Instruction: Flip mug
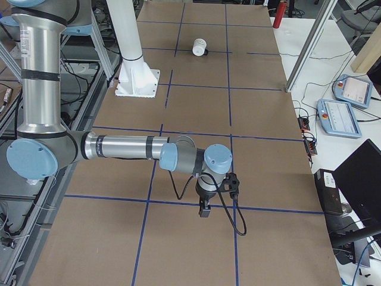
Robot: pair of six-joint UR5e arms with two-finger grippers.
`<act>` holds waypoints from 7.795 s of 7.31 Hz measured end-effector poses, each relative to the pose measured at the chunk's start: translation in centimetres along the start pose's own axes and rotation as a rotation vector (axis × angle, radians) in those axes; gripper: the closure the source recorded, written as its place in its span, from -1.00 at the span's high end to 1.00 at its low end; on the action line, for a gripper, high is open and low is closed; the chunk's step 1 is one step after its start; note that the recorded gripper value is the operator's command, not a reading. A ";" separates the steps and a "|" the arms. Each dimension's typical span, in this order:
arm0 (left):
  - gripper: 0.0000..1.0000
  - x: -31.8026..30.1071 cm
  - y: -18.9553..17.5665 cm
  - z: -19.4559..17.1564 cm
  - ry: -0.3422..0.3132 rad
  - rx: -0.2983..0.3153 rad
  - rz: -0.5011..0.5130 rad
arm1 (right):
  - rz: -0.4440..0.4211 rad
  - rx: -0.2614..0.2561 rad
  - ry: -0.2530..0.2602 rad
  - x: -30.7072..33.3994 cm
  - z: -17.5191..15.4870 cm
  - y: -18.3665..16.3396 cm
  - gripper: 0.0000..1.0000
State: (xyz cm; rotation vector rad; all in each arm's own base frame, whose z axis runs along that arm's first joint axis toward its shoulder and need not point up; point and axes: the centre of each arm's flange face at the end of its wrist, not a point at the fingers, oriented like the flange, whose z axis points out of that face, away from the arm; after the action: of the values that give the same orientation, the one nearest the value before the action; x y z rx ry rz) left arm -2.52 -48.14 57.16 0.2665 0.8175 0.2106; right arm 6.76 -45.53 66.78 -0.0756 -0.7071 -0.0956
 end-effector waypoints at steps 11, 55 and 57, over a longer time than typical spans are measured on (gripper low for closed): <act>1.00 28.0 3.1 16.5 0.406 0.203 -0.502 | 0.000 0.000 0.000 0.0 0.0 0.0 1.00; 0.99 75.5 -16.6 16.9 0.014 -0.074 -0.809 | 0.000 0.000 0.000 0.0 0.0 0.0 1.00; 0.99 72.4 -16.1 10.8 0.050 -0.037 -0.775 | 0.000 0.000 0.000 0.0 0.0 0.0 1.00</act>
State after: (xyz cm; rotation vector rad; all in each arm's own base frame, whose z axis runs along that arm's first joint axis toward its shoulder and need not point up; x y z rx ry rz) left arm 55.06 -44.24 9.29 -0.1019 0.9106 -0.4959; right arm 6.76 -45.53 66.79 -0.0758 -0.7071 -0.0956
